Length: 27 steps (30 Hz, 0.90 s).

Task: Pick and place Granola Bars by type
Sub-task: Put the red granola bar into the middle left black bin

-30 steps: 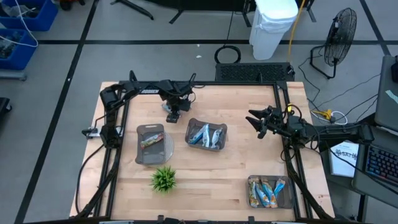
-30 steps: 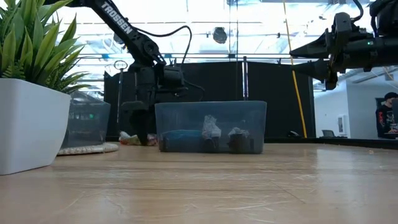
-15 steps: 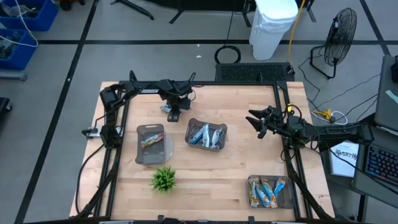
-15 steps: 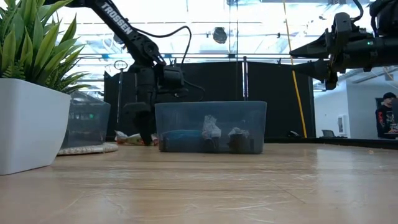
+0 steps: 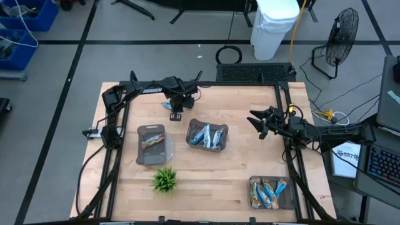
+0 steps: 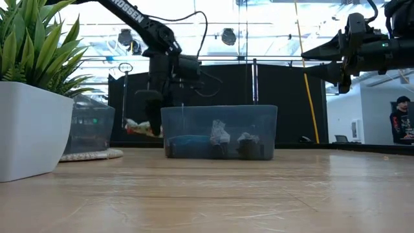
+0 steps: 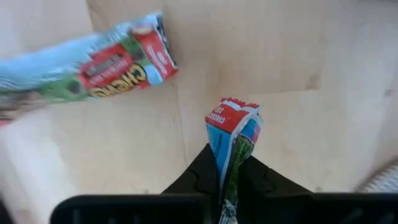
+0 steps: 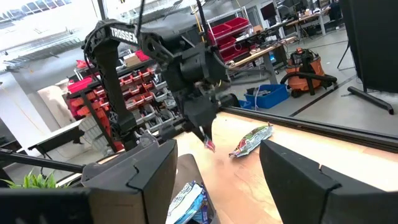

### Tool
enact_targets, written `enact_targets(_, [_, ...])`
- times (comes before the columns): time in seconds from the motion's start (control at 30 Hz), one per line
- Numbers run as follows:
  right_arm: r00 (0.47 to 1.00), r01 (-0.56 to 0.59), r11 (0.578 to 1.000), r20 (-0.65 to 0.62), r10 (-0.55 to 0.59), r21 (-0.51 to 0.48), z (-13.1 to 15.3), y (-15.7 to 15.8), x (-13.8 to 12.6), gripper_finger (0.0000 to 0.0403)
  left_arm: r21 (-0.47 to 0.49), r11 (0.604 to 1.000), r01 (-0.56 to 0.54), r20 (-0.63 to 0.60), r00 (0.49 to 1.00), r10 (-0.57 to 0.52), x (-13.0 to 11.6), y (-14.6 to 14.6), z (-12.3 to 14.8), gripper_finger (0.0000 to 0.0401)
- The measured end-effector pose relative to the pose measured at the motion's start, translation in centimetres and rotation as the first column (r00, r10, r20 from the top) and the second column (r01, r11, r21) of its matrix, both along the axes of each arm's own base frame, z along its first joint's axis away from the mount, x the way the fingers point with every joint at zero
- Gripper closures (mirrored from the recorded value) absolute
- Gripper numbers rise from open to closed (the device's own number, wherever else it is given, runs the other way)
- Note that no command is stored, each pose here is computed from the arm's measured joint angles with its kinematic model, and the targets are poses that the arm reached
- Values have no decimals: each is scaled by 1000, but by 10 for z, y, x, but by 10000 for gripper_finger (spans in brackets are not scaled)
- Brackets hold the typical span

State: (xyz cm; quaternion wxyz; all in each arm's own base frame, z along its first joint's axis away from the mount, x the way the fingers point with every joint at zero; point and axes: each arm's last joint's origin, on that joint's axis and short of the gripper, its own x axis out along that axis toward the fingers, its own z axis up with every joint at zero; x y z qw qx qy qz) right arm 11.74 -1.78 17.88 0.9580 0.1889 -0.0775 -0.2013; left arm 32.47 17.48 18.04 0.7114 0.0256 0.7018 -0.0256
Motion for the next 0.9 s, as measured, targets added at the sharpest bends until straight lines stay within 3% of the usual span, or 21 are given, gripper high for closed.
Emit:
enact_targets(0.1, [1000, 0, 1000, 0, 0, 0, 0, 0, 0, 181, -13, 1000, -19, -9, 1000, 19, 3, 0, 17, 387])
enact_targets(0.37, [1000, 0, 1000, 0, 0, 0, 0, 0, 0, 181, 24, 967, -253, 18, 967, 253, -2, -7, 80, 381])
enact_targets(0.67, [1000, 0, 1000, 0, 0, 0, 0, 0, 0, 181, 34, 931, -363, 130, 925, 356, -34, -50, 151, 381])
enact_targets(0.9, [1000, 0, 1000, 0, 0, 0, 0, 0, 0, 181, 6, 900, -436, 174, 887, 428, -60, -92, 184, 389])
